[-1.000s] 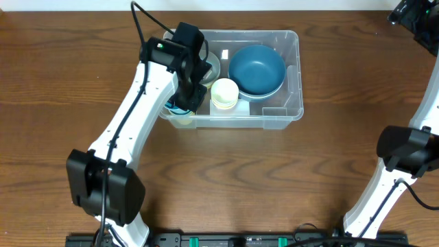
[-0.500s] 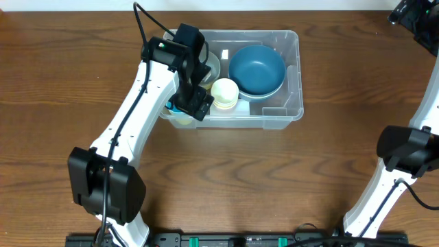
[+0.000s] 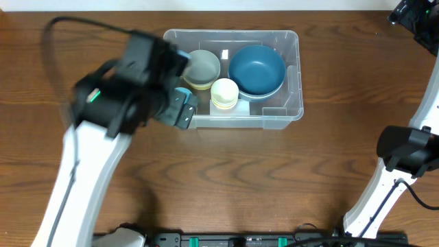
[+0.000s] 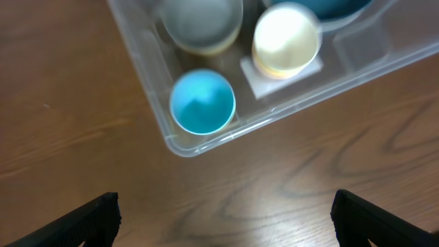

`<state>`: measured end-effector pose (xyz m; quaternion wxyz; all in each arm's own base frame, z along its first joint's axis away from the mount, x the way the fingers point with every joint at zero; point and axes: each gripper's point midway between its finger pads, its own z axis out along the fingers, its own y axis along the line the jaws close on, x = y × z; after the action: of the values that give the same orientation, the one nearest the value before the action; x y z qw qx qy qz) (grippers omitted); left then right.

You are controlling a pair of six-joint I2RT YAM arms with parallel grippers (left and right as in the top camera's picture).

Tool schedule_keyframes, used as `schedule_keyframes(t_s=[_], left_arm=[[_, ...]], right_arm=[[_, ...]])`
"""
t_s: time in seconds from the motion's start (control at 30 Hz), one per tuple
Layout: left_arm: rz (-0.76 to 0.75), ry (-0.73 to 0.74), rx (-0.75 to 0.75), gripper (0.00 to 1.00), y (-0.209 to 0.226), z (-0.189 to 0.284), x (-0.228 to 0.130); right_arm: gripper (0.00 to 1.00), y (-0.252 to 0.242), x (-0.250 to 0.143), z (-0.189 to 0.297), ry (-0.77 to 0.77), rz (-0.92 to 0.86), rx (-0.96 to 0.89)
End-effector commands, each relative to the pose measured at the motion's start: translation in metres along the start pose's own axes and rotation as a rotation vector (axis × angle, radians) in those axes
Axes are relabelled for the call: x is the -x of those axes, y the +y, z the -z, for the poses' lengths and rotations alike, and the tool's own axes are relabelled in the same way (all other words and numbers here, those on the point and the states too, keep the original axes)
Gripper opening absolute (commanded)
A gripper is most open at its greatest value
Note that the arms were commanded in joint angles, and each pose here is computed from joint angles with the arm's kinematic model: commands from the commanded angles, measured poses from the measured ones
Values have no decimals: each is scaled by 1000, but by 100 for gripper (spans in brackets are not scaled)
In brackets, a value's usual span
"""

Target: Pack container

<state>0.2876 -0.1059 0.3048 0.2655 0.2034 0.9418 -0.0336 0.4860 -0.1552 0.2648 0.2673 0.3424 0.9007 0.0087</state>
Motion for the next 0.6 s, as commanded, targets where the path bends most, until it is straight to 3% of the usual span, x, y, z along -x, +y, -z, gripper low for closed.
schedule_keyframes(t_s=[0.0, 0.27, 0.57], left_arm=[[31, -88, 13, 98, 1, 35, -4], [31, -168, 17, 98, 0, 87, -39], [29, -64, 152, 98, 18, 120, -116]], right_arm=[[99, 1, 4, 18, -31, -17, 17], [99, 1, 4, 18, -32, -17, 16], [99, 1, 4, 18, -31, -17, 17]])
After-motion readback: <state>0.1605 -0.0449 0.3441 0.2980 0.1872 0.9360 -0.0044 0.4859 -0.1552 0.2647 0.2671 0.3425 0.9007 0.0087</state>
